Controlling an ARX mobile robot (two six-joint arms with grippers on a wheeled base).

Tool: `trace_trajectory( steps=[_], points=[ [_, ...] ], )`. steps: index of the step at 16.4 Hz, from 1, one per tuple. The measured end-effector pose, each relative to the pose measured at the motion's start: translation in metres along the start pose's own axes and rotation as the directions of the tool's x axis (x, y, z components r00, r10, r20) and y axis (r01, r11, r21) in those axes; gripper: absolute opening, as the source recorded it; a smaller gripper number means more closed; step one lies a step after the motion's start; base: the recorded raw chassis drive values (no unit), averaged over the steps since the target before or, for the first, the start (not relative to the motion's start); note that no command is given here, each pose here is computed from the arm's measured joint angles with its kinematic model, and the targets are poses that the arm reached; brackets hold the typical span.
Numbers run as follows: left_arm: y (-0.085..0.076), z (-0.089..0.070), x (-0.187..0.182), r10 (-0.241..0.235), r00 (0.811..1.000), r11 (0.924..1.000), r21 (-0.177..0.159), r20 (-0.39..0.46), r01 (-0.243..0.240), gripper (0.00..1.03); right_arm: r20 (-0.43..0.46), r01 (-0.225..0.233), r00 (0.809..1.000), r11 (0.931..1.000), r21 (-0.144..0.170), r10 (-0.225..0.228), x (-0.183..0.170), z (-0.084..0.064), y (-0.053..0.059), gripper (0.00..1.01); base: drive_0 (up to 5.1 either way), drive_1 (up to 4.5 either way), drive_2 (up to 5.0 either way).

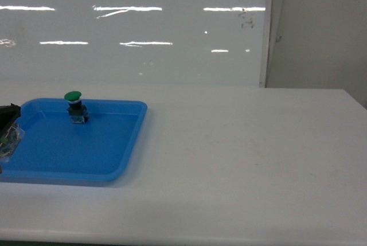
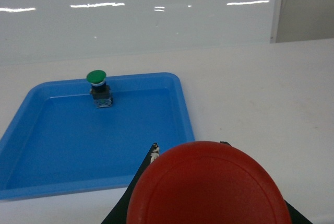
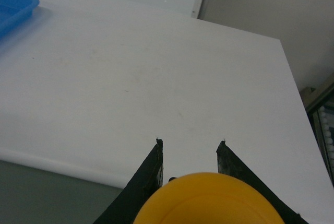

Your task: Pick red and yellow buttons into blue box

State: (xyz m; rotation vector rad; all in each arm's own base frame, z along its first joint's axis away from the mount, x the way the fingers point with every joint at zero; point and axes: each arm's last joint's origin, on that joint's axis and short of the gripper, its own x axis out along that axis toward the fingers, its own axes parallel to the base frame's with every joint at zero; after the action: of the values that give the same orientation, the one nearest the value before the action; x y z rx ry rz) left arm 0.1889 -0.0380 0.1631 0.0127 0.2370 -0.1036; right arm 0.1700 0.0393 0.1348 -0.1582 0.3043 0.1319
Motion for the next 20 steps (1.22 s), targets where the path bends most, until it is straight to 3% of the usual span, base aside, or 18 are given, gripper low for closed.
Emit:
trace_trajectory(
  steps=[6,20],
  points=[
    [0.0000,-0.0001,0.0000,0.000,1.000,1.0000,0.000,-0.001,0.000,0.24,0.000,0.000,1.000,1.0000,0.000,0.000,0.0000,0.0000,0.0000,0.28,4.9,-3.56,-1.0],
    [-0.0002,-0.0001,-0.0001,-0.002,1.000,1.0000,0.001,0.000,0.002,0.24,0.002,0.001,1.000,1.0000,0.000,-0.001,0.0000,0.0002,0.0000,0.28,4.9,-2.48,-2.5]
  ],
)
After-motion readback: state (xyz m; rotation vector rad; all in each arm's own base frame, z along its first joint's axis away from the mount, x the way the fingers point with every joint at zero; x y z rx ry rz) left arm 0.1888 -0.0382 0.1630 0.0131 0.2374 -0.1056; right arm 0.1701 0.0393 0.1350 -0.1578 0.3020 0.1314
